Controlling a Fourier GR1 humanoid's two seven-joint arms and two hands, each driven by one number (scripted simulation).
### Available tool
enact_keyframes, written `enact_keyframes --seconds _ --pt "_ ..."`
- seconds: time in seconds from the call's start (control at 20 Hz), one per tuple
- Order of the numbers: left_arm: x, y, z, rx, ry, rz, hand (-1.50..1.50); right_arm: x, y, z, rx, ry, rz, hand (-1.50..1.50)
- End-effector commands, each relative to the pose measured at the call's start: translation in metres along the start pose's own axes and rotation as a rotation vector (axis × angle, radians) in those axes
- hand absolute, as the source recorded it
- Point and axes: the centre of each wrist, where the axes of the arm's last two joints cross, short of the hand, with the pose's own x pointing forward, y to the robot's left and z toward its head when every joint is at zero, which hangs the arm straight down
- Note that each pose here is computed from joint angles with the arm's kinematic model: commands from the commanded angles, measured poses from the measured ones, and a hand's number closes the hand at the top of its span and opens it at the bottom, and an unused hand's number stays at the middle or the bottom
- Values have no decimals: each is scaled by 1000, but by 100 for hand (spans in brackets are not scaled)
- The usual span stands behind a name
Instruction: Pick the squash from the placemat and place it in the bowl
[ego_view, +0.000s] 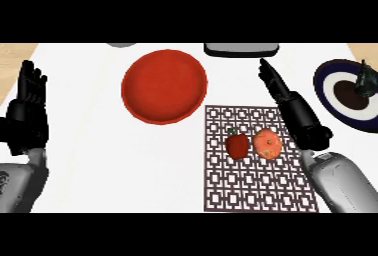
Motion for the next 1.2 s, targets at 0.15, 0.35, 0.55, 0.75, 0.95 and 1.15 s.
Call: enact_keyframes --seconds 0.15,0.35,0.55,0.75,0.95,1.15 --pt "-6 -39 32 -347 62 39 0 -28 -20 28 -440 114 2 150" --pt "-13 -68 59 -552 138 106 0 -75 -63 71 -630 390 358 150" --pt "-3 -78 84 -707 130 152 0 -94 7 89 -796 343 157 -150" --pt "11 -88 67 -730 114 135 0 -94 -12 59 -650 401 419 -150" --pt "-3 -84 80 -722 145 141 0 -76 -36 59 -504 585 573 -150" --pt "11 -84 72 -761 139 157 0 -63 -51 39 -316 808 708 -150"
